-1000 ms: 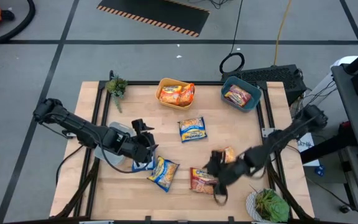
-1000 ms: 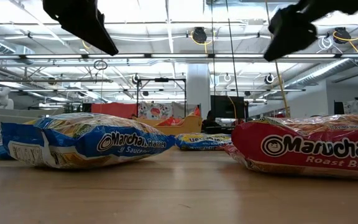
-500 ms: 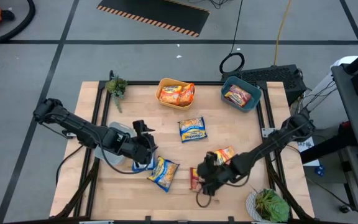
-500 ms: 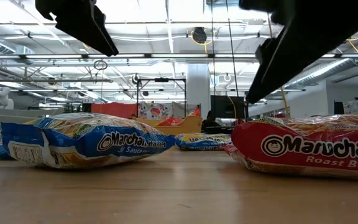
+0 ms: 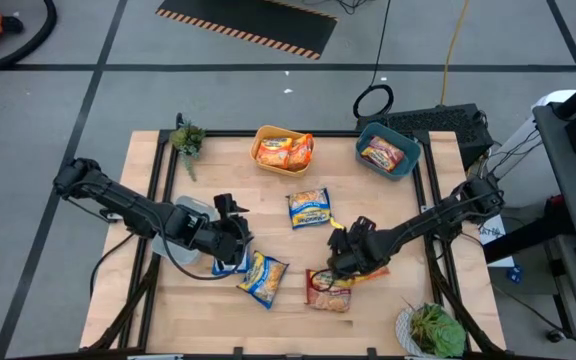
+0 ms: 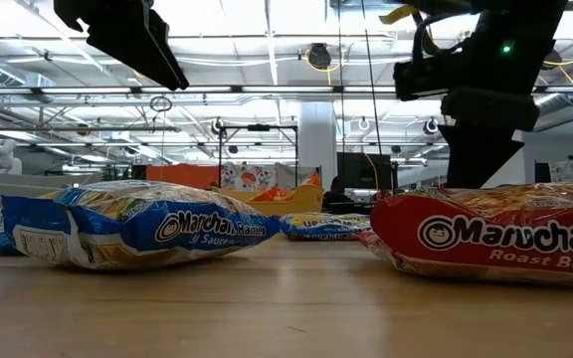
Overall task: Sort Maruchan noodles
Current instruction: Put the orange bag into the yellow bin
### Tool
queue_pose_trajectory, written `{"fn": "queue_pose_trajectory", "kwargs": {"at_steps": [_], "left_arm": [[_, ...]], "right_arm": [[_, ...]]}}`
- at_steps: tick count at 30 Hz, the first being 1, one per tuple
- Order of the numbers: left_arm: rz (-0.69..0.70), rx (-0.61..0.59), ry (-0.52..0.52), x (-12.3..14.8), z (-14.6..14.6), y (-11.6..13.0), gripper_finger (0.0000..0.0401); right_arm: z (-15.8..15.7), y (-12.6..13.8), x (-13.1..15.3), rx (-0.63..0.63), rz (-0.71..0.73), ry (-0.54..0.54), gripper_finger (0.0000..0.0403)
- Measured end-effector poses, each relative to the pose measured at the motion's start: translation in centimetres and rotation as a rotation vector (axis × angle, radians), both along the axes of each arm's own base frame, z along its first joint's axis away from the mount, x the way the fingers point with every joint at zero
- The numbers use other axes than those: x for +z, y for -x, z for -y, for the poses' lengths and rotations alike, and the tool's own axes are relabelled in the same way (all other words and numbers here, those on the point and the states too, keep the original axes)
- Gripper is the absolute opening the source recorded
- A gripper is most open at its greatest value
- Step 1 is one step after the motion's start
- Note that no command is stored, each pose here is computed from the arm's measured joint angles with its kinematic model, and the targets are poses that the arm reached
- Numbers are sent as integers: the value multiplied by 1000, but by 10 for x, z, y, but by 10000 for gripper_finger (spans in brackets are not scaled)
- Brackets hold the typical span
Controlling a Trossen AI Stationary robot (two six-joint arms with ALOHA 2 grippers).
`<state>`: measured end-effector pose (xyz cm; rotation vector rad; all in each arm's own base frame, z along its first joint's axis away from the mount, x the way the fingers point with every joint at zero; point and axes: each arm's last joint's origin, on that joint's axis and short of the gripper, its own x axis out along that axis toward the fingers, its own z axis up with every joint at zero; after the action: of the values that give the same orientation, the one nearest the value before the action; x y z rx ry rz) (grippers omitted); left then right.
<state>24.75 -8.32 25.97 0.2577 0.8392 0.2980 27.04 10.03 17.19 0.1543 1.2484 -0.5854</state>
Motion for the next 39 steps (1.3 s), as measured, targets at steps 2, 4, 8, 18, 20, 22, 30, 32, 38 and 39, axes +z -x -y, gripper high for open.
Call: {"fn": "queue_pose_trajectory", "kwargs": {"at_steps": [2,4,8,18,20,22,30,32,38,39], "left_arm": [[4,8,7,0,0,0,360],[4,10,12,0,0,0,360],[-1,16,30,-1,0,1,360],[-21,28,30,-2,-1,3,360],[-21,28,30,-2,-1,3,360],[-20,29,30,-2,-1,3,360],[-17,33,34,-2,-1,3,360],[-17,33,34,-2,-1,2,360],[39,35,43,1,0,-2,360],[66,39,49,2,0,-4,360]], "right_arm": [[4,0,-1,-13,-3,1,325],[8,0,-4,-30,-9,3,325],[19,3,-14,-96,-38,-49,323],[30,11,-26,-148,-105,-133,224],[30,11,-26,-149,-104,-134,183],[29,11,-26,-148,-106,-135,138],[29,9,-24,-141,-110,-163,10],[28,6,-21,-129,-98,-163,8],[24,-14,-1,-23,3,-103,1],[24,-18,5,4,34,-84,1]]}}
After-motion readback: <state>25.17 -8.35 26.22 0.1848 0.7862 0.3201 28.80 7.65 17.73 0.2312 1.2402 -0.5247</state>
